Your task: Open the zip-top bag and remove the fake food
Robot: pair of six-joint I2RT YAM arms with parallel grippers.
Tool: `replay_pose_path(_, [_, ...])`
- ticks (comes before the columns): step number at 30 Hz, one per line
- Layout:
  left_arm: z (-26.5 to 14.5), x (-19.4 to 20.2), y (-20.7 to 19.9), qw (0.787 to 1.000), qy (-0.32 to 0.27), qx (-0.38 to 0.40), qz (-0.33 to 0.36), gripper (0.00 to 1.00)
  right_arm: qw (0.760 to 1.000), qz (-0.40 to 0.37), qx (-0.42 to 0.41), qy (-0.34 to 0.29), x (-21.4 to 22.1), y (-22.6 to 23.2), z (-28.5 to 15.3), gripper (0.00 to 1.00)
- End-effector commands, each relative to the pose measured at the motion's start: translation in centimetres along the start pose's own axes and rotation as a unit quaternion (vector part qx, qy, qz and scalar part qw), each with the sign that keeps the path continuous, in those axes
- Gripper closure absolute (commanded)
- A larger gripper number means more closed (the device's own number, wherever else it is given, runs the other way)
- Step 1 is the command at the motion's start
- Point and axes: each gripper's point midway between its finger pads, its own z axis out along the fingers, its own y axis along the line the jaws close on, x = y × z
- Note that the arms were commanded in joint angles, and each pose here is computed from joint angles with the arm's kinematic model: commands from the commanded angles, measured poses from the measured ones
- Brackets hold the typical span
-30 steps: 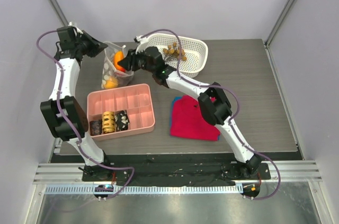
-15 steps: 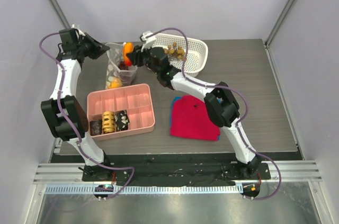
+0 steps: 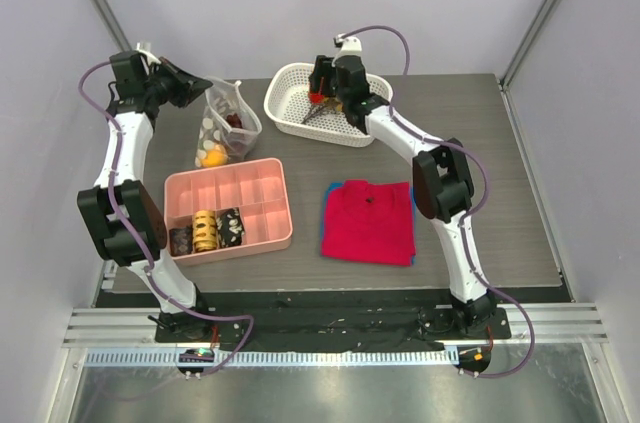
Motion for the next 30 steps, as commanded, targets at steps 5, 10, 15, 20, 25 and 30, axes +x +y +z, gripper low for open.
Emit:
replay_pose_path(5, [-1.0,-1.4,-4.9,0.996,-0.004,0.089,0.02,1.0,0.999,-0.039,0.016,0.018,0.4,0.8,0.4,0.01])
replay_pose_path(10, [-0.7,-1.0,-4.8,0.995,0.006,0.097,0.019,1.0,0.996,-0.082,-0.027,-0.004,-1.6,6.3,-1.4,0.01])
replay_pose_path(15, [-0.6,-0.3,-4.4,0.995,0.019,0.102,0.014,1.0,0.985,-0.062,-0.161,-0.001,-0.4,16.6,-4.2,0.21])
replay_pose_path(20, [-0.8,-0.2,-4.7,0.994,0.021,0.109,0.018,1.0,0.959,-0.023,-0.281,0.024,2.3,24.0,-6.4,0.47])
replay_pose_path(25, [-0.8,0.0,-5.0,0.993,0.028,0.115,0.016,1.0,0.957,-0.019,-0.287,0.023,3.2,25.8,-7.0,0.65])
replay_pose_path(30, [-0.8,0.5,-5.0,0.992,0.035,0.12,0.014,1.0,0.961,-0.031,-0.274,0.014,2.8,25.5,-6.9,0.73])
